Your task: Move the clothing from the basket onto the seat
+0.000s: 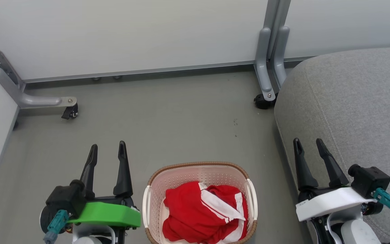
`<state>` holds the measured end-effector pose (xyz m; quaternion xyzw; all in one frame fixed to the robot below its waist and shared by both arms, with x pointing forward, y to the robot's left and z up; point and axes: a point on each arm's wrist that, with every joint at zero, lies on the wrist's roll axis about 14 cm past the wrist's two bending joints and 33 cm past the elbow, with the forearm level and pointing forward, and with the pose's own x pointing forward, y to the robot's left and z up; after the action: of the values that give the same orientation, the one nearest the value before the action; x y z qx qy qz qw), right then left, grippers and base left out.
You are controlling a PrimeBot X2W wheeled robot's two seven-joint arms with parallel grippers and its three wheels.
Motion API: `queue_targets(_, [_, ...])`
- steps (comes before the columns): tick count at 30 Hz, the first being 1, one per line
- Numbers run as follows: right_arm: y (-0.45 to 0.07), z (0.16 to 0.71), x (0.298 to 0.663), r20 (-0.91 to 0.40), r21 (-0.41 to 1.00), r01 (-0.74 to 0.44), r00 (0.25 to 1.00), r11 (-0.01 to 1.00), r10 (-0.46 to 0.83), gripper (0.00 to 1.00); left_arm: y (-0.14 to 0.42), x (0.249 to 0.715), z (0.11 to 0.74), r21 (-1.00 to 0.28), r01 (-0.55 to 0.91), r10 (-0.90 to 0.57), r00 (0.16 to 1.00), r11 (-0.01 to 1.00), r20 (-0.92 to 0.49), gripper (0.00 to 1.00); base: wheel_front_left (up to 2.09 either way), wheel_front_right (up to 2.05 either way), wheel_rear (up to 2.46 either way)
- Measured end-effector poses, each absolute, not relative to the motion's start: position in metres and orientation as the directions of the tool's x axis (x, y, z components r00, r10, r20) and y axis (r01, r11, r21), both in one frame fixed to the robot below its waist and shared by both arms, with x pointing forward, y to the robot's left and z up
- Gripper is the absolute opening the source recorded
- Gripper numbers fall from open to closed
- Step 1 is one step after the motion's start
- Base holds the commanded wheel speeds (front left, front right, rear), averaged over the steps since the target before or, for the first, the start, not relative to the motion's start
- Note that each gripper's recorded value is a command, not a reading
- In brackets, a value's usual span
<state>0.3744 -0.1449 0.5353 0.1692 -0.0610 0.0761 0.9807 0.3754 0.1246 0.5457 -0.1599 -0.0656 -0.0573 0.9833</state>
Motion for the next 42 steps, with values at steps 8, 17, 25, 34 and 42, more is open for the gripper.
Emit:
queue_targets(8, [-0.141,0.538,0.373,0.161,0.254,-0.186,0.976,0.949,0.148,1.00,0.121,0.373,0.550,-0.243,0.145,-0.105,0.979,0.959,0.172,1.00,0.00,0.00,0.00])
queue_targets(17, [-0.137,0.539,0.371,0.169,0.181,-0.197,0.971,0.964,0.167,1.00,0.116,0.370,0.545,-0.184,0.159,-0.128,0.977,0.970,0.172,1.00,0.00,0.00,0.00])
queue_targets(25, [-0.134,0.538,0.368,0.172,0.117,-0.206,0.968,0.972,0.184,1.00,0.110,0.368,0.542,-0.132,0.177,-0.152,0.973,0.975,0.175,1.00,0.00,0.00,0.00])
queue_targets(34, [-0.129,0.543,0.367,0.192,0.060,-0.219,0.960,0.974,0.204,1.00,0.103,0.366,0.546,-0.070,0.196,-0.179,0.964,0.978,0.198,1.00,0.00,0.00,0.00])
queue_targets(42, [-0.126,0.545,0.367,0.202,0.022,-0.230,0.954,0.973,0.221,1.00,0.099,0.365,0.547,-0.040,0.204,-0.192,0.959,0.978,0.209,1.00,0.00,0.00,0.00])
